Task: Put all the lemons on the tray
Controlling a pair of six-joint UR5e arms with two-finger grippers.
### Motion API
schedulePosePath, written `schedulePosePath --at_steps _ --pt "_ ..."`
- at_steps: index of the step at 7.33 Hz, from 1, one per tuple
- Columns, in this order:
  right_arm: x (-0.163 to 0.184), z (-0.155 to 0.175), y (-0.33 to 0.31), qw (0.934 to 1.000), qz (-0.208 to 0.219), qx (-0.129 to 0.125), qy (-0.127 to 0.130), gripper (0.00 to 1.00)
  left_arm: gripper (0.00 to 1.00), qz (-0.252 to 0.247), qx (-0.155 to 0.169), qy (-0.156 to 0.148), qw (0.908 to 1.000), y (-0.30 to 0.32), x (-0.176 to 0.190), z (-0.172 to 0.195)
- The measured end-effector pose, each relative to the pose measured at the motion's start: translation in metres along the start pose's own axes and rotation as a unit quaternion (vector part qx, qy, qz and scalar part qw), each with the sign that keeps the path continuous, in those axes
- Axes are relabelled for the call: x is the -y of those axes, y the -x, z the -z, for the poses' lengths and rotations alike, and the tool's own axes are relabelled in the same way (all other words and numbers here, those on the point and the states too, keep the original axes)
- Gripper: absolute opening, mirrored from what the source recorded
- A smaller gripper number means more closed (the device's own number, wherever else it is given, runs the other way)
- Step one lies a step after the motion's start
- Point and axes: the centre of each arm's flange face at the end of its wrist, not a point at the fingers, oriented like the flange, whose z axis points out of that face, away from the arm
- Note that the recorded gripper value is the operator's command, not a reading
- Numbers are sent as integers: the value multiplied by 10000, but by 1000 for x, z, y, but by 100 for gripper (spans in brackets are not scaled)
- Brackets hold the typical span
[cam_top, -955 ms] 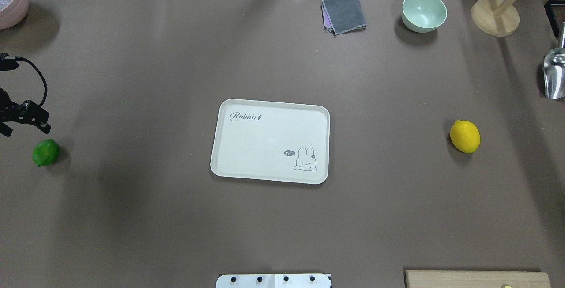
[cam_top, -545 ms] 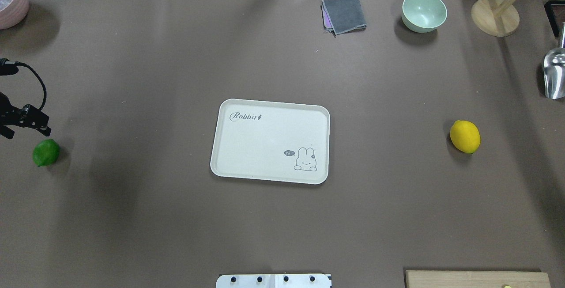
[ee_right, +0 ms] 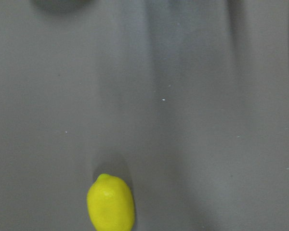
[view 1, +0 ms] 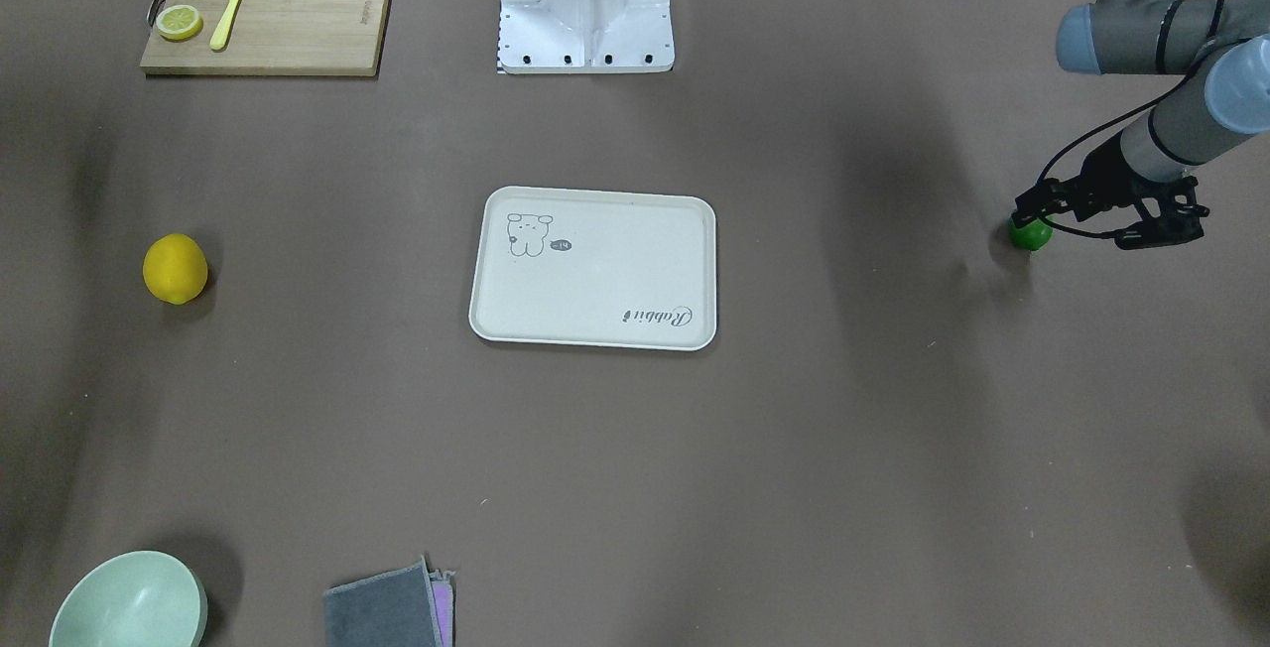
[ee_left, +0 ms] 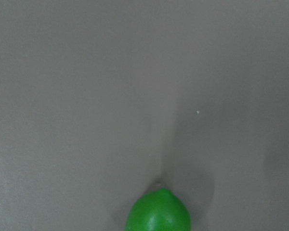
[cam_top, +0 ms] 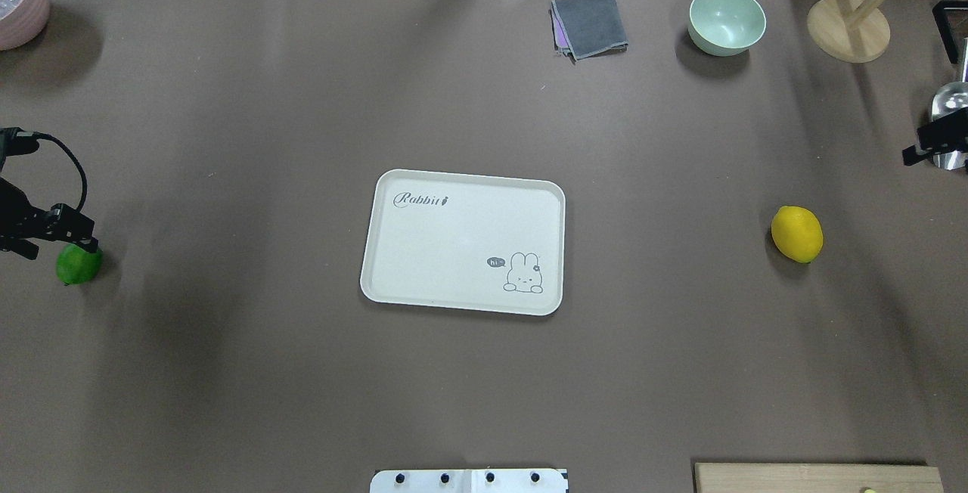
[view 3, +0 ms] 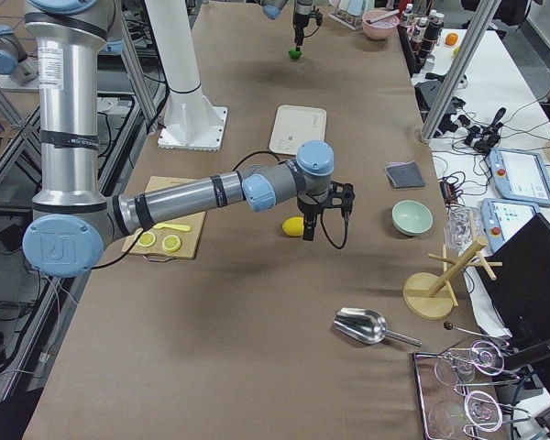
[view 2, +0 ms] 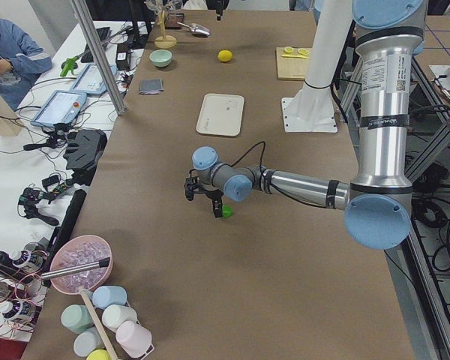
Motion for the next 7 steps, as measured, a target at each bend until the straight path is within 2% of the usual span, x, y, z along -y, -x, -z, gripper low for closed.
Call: schedulePosePath --at_steps 1,2,3,4,7 --pt "-12 -26 31 9999 -72 -44 -71 100 78 6 -14 -72 10000 3 -9 -9" --pt "-24 -48 51 9999 -92 -96 -84 100 46 15 -10 -109 9999 3 -13 -14" --pt "-36 -70 66 9998 -82 -200 -43 100 10 14 -6 -118 9999 2 -14 -17" --pt "-47 -92 75 9994 -19 -355 -4 100 0 3 -6 -110 9999 2 -14 -18" --pt "-61 -128 76 9977 145 -663 90 100 0 -18 -73 5 10000 0 -16 -18"
